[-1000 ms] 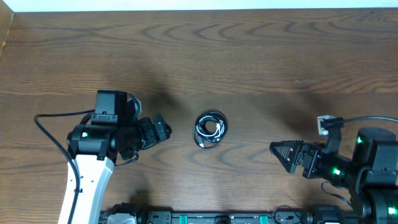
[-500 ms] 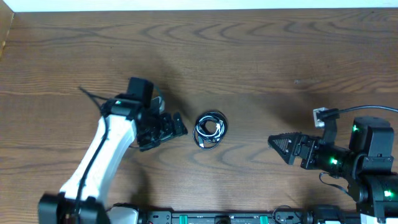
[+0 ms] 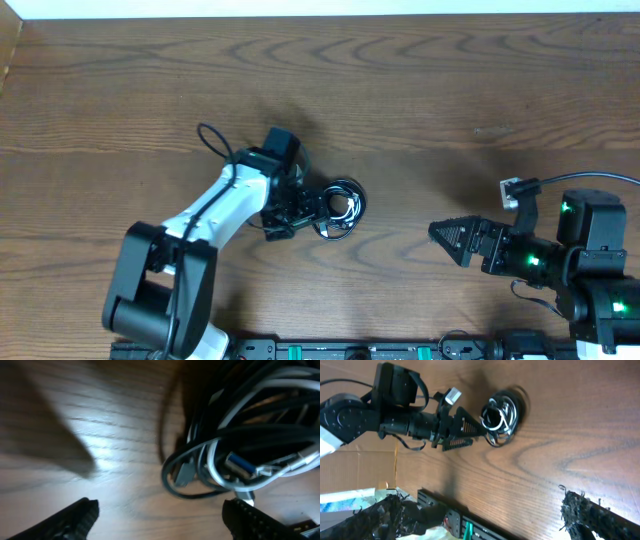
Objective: Untangle cables
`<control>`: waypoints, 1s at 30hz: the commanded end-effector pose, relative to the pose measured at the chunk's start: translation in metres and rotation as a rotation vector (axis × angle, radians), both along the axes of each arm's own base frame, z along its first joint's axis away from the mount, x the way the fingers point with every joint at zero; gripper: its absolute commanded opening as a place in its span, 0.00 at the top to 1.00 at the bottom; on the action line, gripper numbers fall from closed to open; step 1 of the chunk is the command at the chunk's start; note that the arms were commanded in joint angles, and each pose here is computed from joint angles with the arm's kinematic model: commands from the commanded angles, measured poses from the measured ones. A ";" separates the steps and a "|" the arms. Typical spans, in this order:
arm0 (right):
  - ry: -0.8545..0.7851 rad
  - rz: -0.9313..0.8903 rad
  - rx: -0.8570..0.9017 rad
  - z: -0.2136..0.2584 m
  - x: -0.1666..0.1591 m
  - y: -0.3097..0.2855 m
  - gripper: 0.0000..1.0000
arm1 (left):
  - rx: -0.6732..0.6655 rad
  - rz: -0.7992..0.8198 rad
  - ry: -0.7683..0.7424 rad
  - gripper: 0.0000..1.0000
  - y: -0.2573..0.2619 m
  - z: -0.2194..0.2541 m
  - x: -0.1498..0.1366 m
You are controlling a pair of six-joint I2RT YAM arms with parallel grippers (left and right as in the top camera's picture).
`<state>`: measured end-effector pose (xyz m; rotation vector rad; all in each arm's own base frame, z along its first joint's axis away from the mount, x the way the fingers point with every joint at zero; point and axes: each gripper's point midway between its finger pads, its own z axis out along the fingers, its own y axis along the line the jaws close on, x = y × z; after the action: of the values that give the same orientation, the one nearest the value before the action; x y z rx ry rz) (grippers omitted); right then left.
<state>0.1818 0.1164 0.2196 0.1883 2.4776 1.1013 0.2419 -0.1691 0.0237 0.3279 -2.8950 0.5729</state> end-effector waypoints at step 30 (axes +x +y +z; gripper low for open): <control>-0.004 0.034 0.004 -0.001 -0.004 0.005 0.01 | 0.055 0.040 -0.145 0.74 -0.015 -0.012 0.029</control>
<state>0.1815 0.1163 0.2187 0.1879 2.4801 1.1008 0.2722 -0.1900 0.0177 0.3500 -3.0449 0.5959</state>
